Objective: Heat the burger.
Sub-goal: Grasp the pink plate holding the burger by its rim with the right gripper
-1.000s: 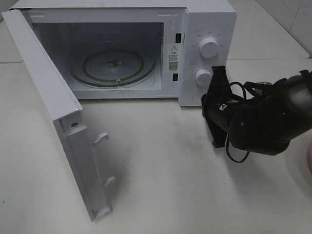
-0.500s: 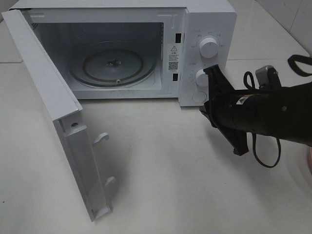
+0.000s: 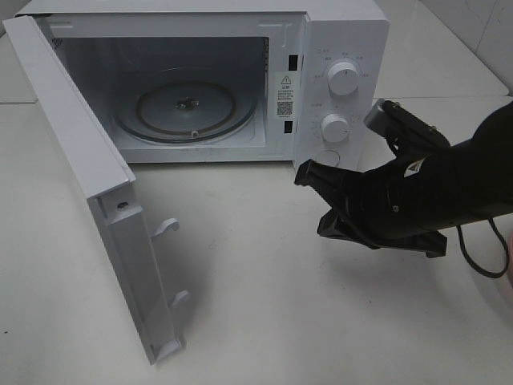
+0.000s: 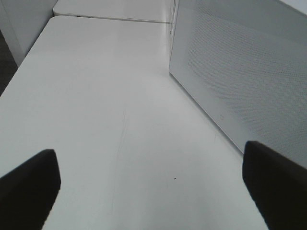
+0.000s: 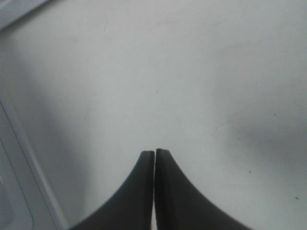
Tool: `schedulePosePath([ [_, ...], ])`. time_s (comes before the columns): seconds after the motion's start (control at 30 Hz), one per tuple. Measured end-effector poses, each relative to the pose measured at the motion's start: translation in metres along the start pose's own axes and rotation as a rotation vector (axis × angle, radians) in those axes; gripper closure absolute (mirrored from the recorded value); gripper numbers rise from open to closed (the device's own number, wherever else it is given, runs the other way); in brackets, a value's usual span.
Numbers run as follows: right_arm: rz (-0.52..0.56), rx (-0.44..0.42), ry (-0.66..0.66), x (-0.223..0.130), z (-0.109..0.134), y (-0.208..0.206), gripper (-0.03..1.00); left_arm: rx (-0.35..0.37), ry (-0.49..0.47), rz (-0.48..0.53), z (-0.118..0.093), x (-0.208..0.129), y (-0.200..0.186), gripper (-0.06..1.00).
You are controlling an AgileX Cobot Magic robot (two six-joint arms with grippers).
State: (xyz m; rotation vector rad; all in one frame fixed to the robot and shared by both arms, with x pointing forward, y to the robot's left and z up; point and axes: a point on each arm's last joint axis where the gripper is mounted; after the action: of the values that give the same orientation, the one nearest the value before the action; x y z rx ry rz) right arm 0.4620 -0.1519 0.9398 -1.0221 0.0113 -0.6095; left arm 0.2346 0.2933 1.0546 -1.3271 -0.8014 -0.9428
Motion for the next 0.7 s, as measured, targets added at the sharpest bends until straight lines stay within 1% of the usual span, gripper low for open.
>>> schedulePosePath([
  [0.03,0.058,-0.018,-0.085,-0.002,0.003,-0.003,0.94,0.000,0.000,0.000,0.000,0.000,0.000,-0.03],
  [0.07,0.058,-0.018,-0.085,-0.002,0.003,-0.003,0.94,0.000,0.000,0.000,0.000,0.000,0.000,-0.03],
  [0.1,0.084,-0.026,-0.127,-0.003,0.005,-0.004,0.94,0.000,0.000,0.000,0.000,0.000,0.000,-0.03],
  [0.13,0.084,-0.026,-0.127,-0.003,0.005,-0.004,0.94,0.000,0.000,0.000,0.000,0.000,0.000,-0.03],
  [0.2,0.152,-0.073,-0.291,-0.001,0.012,-0.010,0.93,0.000,0.000,0.000,0.000,0.000,0.000,-0.03],
  [0.23,0.152,-0.073,-0.291,-0.001,0.012,-0.010,0.93,0.000,0.000,0.000,0.000,0.000,0.000,-0.03],
  [0.27,0.168,-0.094,-0.339,0.001,0.013,-0.011,0.93,0.000,0.000,0.000,0.000,0.000,0.000,-0.03],
  [0.3,0.168,-0.094,-0.339,0.001,0.013,-0.011,0.93,0.000,0.000,0.000,0.000,0.000,0.000,-0.03],
  [0.37,0.223,-0.180,-0.477,0.005,0.015,-0.018,0.92,0.000,0.000,0.000,0.000,0.000,0.000,-0.03],
  [0.4,0.223,-0.180,-0.477,0.005,0.015,-0.018,0.92,0.000,0.000,0.000,0.000,0.000,0.000,-0.03],
  [0.47,0.250,-0.226,-0.534,0.008,0.017,-0.023,0.91,0.000,0.000,0.000,0.000,0.000,0.000,-0.03],
  [0.5,0.250,-0.226,-0.534,0.008,0.017,-0.023,0.91,0.000,0.000,0.000,0.000,0.000,0.000,-0.03],
  [0.53,0.268,-0.247,-0.548,0.010,0.019,-0.025,0.90,0.000,0.000,0.000,0.000,0.000,0.000,-0.03],
  [0.7,0.287,-0.282,-0.587,0.014,0.022,-0.030,0.86,0.000,0.000,0.000,0.000,0.000,0.000,-0.03],
])
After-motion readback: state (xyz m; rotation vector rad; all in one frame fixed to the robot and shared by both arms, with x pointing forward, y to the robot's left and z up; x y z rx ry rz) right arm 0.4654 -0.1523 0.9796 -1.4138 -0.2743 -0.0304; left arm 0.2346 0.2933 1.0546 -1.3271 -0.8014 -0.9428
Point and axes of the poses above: a point on each arm's last joint axis where the gripper is mounted, y pointing out along that axis toward the gripper, z along the wrist's bending axis when the last joint is at zero, x = y × z, and after that the axes turned 10 degrees about y, right-handed
